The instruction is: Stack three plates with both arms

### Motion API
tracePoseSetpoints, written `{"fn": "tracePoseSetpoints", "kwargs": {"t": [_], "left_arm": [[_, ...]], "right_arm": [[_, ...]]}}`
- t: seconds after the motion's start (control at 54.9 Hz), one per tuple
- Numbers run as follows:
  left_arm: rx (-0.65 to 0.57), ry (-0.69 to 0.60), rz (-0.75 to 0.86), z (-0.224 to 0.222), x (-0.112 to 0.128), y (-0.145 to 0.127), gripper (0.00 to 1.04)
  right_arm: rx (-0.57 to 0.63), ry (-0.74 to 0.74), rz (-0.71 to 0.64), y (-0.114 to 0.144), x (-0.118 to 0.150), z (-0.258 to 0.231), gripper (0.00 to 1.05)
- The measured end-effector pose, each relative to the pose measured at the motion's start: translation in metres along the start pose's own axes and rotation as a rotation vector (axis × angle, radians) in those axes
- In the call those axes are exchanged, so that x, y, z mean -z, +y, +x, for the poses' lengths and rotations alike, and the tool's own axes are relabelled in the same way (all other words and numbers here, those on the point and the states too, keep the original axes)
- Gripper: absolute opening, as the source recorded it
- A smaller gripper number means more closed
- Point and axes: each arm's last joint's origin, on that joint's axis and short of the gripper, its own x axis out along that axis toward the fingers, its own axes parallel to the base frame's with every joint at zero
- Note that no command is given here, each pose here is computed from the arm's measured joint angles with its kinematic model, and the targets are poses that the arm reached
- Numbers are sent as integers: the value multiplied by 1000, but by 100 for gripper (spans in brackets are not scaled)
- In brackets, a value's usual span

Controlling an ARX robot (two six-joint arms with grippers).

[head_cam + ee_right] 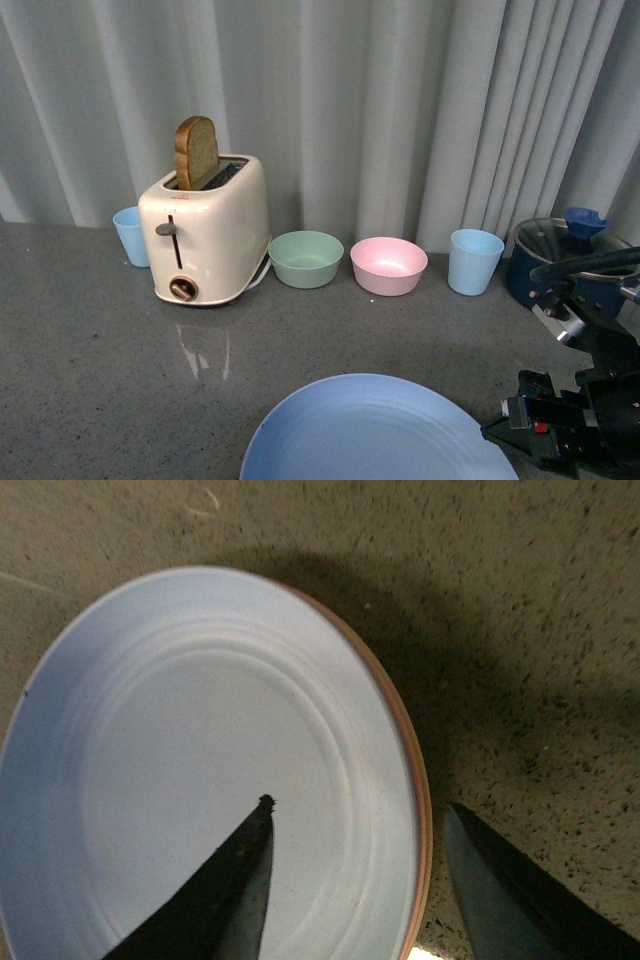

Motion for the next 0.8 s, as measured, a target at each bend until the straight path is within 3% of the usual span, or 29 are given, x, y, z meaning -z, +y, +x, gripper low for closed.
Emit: {"fn": "tracePoseSetpoints", "kwargs": {"t": [0.182,0.273,0.419,0.546,0.692,0.801], "left_arm": [[0,0,0,0,0,0,98],[0,0,0,0,0,0,98],[0,0,0,0,0,0,98],[1,0,0,0,0,0,98],[-3,2,0,0,0,0,98],[0,0,0,0,0,0,98]], "right_arm": [[23,-123,-13,5,-19,-35,83],[112,-233,-37,10,-21,-58,98],[142,-314,-59,17,-24,-76,97],[387,-660,-204,10,-3,-69,78],[400,-940,-291,19,12,-100,53],[402,-964,-307,17,24,-117,33]]}}
